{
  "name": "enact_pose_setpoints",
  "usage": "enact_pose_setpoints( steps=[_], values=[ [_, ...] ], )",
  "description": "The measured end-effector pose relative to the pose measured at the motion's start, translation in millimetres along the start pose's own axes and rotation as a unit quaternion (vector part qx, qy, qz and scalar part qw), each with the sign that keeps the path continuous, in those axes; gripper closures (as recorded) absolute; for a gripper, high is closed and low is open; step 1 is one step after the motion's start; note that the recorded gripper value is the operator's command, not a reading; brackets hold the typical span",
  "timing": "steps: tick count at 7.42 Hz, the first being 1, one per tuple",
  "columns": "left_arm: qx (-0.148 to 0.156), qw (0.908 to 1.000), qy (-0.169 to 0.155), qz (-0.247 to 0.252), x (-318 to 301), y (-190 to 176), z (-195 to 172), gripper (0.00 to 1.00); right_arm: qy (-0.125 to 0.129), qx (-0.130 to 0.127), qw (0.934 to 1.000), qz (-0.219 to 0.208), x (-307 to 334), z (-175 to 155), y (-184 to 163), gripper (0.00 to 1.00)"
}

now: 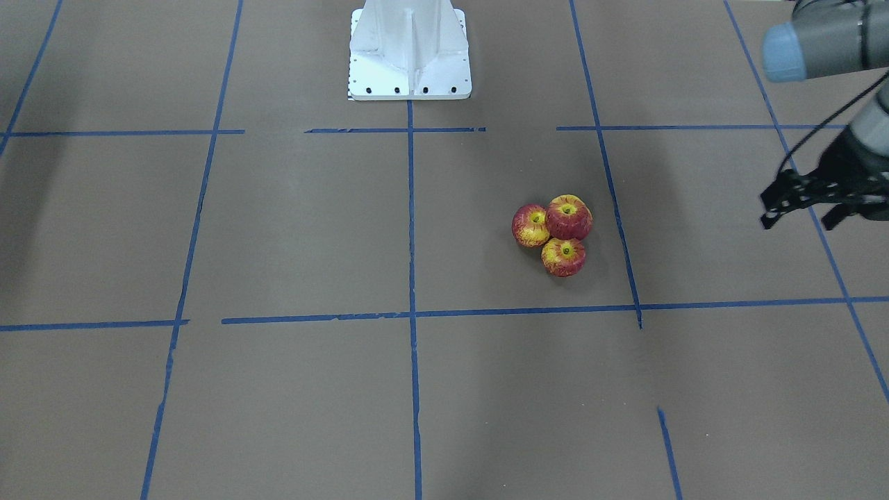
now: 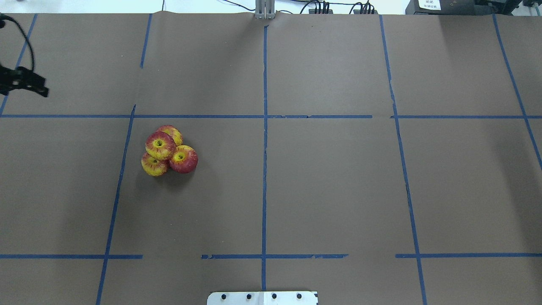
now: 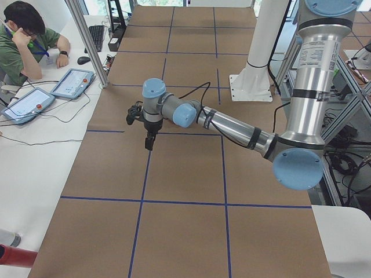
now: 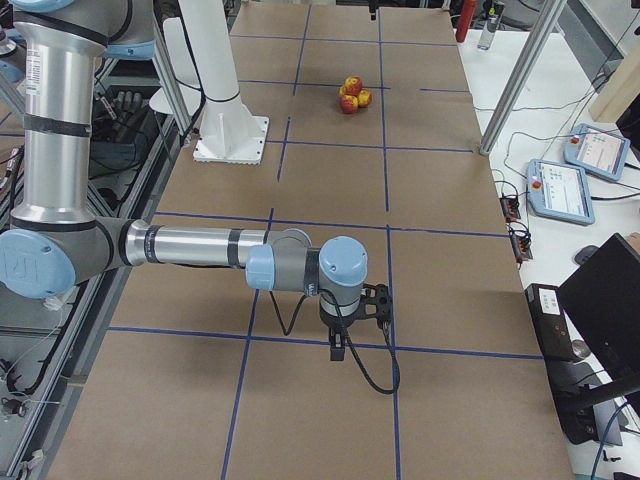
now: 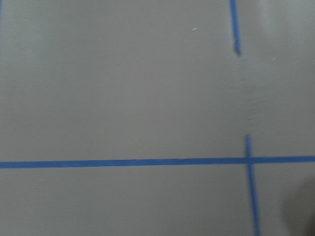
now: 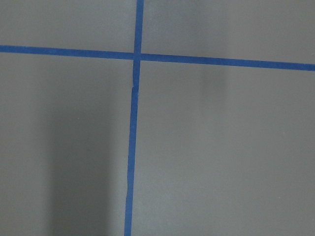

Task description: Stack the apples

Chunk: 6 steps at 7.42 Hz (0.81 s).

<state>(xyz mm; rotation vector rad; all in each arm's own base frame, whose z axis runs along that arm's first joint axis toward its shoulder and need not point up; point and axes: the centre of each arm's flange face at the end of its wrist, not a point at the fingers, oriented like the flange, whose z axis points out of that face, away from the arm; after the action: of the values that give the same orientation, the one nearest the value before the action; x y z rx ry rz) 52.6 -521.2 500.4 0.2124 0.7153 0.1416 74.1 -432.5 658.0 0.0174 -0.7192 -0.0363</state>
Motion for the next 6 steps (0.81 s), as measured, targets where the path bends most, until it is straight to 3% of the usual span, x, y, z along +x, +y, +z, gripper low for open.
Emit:
enact_pose_setpoints(
  steps=[2,4,6],
  values=[
    [-0.037,0.9978,-0.019,0.051,-104.7,47.9,-20.9,0.0,0.0,0.0,1.0,0.0,0.0,0.0,0.0,0.0],
    [-0.055,0.9981,0.0,0.029,-157.1,101.8,-15.8,0.0,0.0,0.0,1.0,0.0,0.0,0.0,0.0,0.0],
    [-0.055,0.9981,0.025,0.006,-164.3,119.0,-10.9,0.0,0.0,0.0,1.0,0.0,0.0,0.0,0.0,0.0]
  ],
)
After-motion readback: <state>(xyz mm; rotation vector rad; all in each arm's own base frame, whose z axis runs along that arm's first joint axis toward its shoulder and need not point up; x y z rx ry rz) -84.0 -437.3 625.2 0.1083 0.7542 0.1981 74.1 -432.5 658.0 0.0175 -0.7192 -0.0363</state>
